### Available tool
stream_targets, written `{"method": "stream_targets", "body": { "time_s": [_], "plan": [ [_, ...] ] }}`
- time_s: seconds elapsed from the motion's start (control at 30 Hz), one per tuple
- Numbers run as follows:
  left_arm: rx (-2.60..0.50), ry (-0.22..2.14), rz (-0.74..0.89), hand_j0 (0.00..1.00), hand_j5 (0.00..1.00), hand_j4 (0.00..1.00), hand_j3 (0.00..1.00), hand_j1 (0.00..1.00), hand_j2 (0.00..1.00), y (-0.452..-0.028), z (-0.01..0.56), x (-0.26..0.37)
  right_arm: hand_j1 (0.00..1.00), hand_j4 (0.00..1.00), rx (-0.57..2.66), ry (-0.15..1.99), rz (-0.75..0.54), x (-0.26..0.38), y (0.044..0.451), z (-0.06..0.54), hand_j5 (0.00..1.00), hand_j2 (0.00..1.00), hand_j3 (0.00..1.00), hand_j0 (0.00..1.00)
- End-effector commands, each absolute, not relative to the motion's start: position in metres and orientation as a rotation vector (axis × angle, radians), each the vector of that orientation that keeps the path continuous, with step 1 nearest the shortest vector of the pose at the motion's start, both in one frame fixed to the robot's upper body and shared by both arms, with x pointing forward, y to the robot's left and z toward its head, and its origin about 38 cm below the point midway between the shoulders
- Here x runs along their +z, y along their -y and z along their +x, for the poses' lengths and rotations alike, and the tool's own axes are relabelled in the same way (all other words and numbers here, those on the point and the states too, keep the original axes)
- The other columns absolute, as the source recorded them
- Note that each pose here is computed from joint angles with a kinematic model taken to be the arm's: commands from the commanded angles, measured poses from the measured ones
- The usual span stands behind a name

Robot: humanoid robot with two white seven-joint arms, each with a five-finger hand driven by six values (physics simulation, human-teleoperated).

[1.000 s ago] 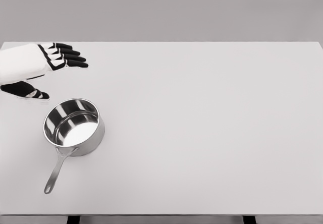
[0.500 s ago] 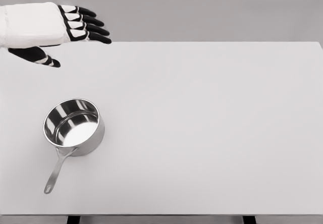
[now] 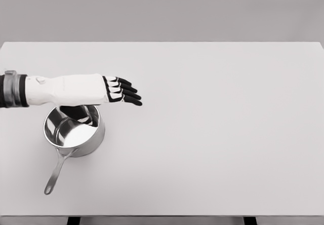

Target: Rotate pot handle

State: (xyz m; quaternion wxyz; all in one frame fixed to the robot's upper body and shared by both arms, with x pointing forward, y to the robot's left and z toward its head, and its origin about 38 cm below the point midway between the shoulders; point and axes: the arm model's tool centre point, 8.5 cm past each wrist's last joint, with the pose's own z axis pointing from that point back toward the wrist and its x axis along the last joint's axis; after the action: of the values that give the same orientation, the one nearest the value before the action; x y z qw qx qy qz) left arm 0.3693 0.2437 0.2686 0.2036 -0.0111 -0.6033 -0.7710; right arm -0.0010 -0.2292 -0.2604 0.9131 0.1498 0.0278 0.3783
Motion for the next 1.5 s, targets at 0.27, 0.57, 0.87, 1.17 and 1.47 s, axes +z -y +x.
{"method": "stream_targets", "body": {
  "time_s": [0.27, 0.57, 0.87, 1.17, 1.47],
  "plan": [
    [-2.097, 1.688, -0.054, 1.0, 1.0, 1.0, 1.0, 1.0, 1.0, -0.248, 0.365, 0.257, 1.0, 1.0, 0.779, -0.058, 0.31, -0.26, 0.229, -0.001, 1.0, 1.0, 1.0, 1.0],
    [-2.079, 1.596, -0.117, 1.0, 1.0, 1.0, 1.0, 1.0, 1.0, -0.26, 0.352, 0.226, 1.0, 1.0, 0.779, -0.057, 0.308, -0.26, 0.229, -0.001, 1.0, 1.0, 1.0, 1.0],
    [-2.045, 1.516, -0.157, 1.0, 1.0, 1.0, 1.0, 1.0, 1.0, -0.275, 0.337, 0.202, 1.0, 1.0, 0.779, -0.058, 0.31, -0.26, 0.229, -0.001, 1.0, 1.0, 1.0, 1.0],
    [-2.033, 1.432, -0.167, 1.0, 1.0, 1.0, 1.0, 1.0, 1.0, -0.294, 0.325, 0.187, 1.0, 1.0, 0.779, -0.057, 0.308, -0.26, 0.229, -0.001, 1.0, 1.0, 1.0, 1.0],
    [-2.019, 1.374, -0.17, 1.0, 1.0, 1.0, 1.0, 1.0, 1.0, -0.309, 0.316, 0.178, 1.0, 1.0, 0.779, -0.058, 0.31, -0.26, 0.229, -0.001, 1.0, 1.0, 1.0, 1.0]
  ]
}}
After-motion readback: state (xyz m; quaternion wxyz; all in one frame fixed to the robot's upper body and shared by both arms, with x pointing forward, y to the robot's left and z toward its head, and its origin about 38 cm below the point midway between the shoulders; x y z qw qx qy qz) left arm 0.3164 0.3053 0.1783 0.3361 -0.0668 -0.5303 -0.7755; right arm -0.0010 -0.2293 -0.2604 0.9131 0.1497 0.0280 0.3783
